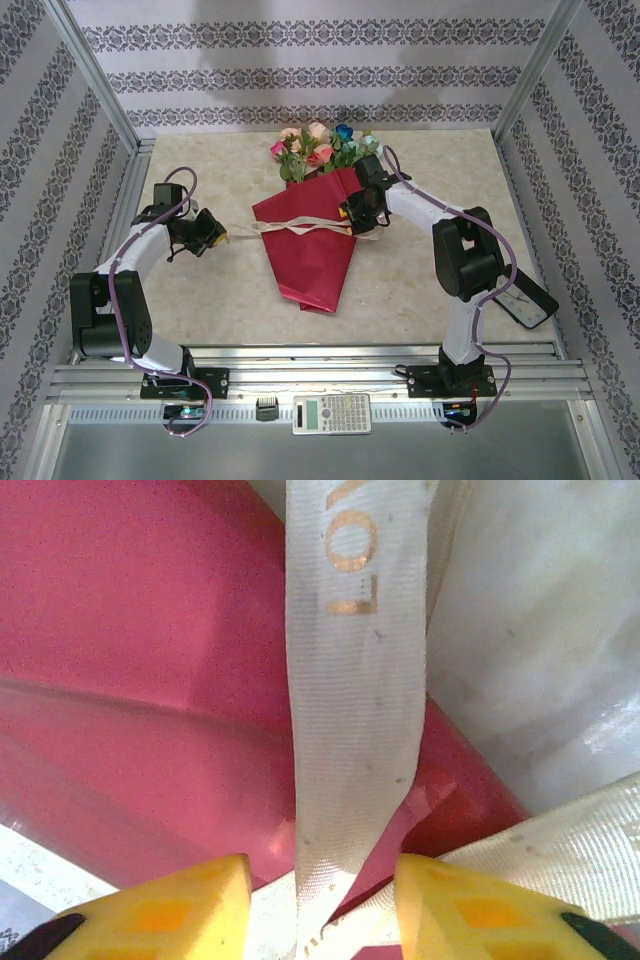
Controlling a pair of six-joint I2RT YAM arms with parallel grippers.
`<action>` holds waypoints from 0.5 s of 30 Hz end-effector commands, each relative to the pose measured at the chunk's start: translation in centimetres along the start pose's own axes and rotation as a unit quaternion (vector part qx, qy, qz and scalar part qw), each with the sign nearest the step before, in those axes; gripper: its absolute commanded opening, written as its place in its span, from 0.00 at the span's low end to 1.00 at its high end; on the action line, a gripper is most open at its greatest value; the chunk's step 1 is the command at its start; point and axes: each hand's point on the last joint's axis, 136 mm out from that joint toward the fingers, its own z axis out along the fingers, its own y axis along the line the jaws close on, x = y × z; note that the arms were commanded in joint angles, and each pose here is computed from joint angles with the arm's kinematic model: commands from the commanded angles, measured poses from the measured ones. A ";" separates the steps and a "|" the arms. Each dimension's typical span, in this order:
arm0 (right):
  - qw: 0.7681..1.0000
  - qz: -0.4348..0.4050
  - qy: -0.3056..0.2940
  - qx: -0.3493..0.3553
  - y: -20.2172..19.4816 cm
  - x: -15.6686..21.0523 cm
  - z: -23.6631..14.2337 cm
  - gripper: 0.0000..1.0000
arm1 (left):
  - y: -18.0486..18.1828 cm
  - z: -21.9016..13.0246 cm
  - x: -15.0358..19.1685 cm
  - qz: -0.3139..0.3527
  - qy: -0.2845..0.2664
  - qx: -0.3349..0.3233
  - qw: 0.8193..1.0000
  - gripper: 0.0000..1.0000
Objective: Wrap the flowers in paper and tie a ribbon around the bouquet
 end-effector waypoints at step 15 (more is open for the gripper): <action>0.998 -0.002 -0.050 -0.038 2.0 -5.0 -3.5 0.00 | 0.0 0.2 -0.4 -0.002 -0.007 0.000 1.000 0.00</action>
